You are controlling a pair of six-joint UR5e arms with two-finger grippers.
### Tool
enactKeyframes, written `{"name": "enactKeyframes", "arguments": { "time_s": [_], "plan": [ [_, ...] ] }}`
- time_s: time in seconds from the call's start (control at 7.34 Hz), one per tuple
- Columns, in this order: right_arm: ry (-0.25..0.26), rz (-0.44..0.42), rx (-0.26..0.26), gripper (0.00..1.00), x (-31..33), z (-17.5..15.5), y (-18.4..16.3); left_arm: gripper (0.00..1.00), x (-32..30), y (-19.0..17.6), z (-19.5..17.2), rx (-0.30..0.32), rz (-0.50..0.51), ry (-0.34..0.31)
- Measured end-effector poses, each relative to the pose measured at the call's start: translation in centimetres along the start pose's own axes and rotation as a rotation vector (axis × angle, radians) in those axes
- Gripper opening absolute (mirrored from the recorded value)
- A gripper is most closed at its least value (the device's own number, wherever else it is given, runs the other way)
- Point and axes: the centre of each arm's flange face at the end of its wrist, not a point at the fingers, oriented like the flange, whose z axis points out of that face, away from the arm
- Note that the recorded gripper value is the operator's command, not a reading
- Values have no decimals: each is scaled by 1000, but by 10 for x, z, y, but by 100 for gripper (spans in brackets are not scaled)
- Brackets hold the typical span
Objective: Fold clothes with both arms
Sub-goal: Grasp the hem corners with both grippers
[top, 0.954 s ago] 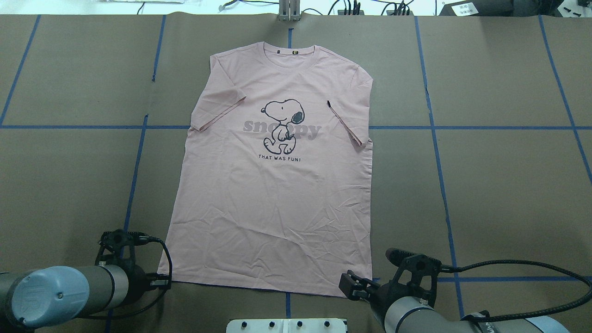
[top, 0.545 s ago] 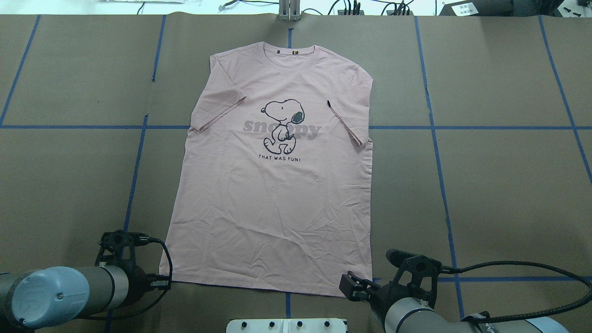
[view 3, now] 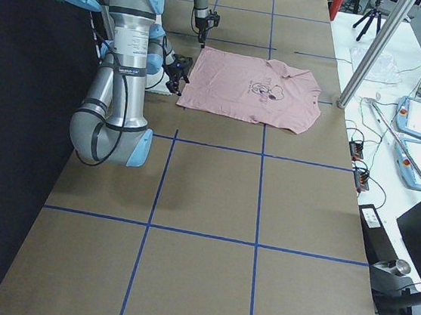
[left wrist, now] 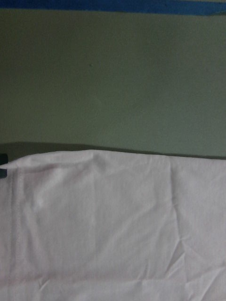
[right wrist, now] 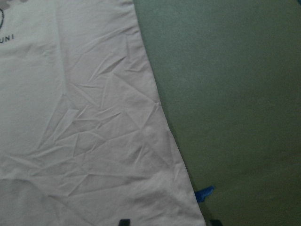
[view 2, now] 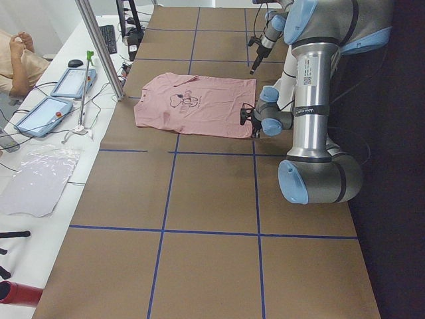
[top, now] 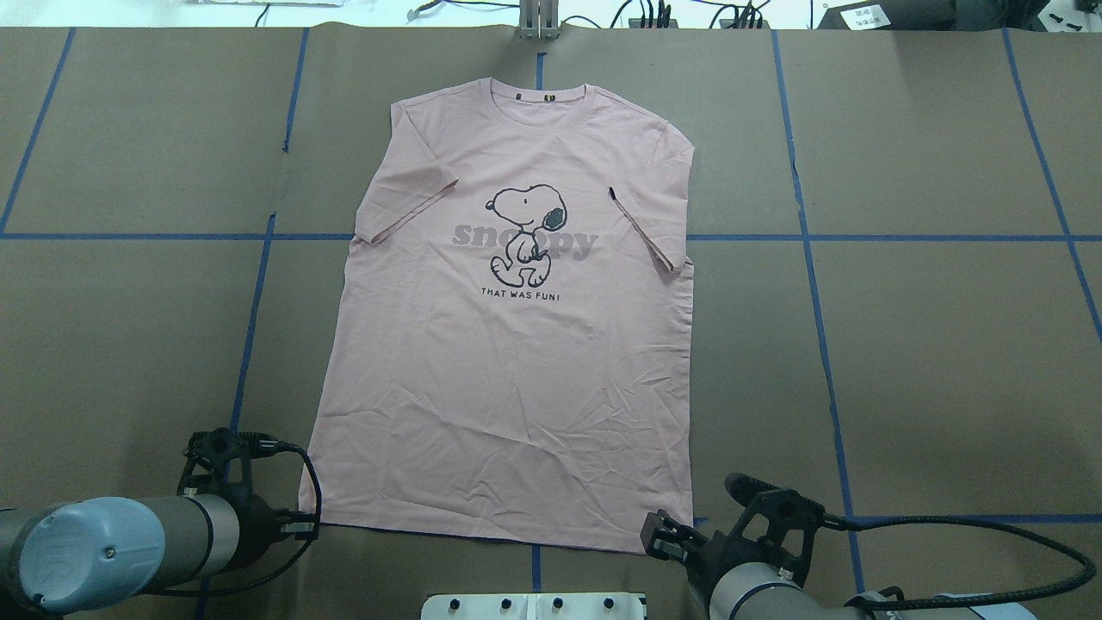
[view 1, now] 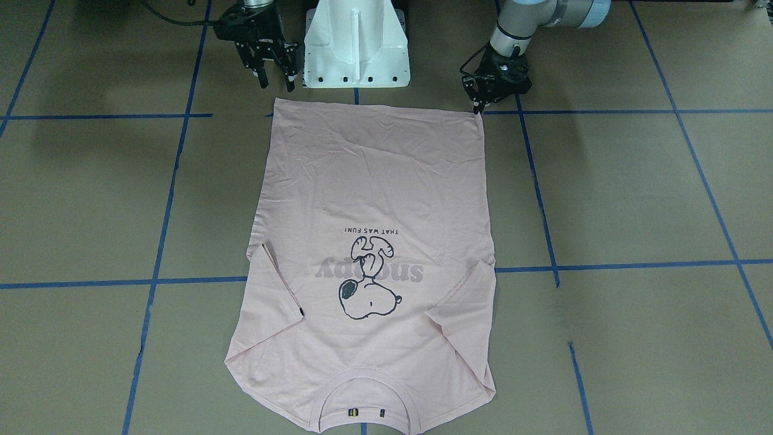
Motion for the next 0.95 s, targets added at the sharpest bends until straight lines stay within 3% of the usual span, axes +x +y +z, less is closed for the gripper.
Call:
{"name": "enactKeyframes", "arguments": {
  "time_s": [0.14,0.54,0.95],
  "plan": [
    [22,34,4,59,3,10,9,0,0,0,0,1,-1,1],
    [67,31,16,58,14,33,27,0,2,1,0,-1,-3,4],
    [83,25,13,46,20,40,38,0,3,3,0,-3,-2,5]
  ]
}}
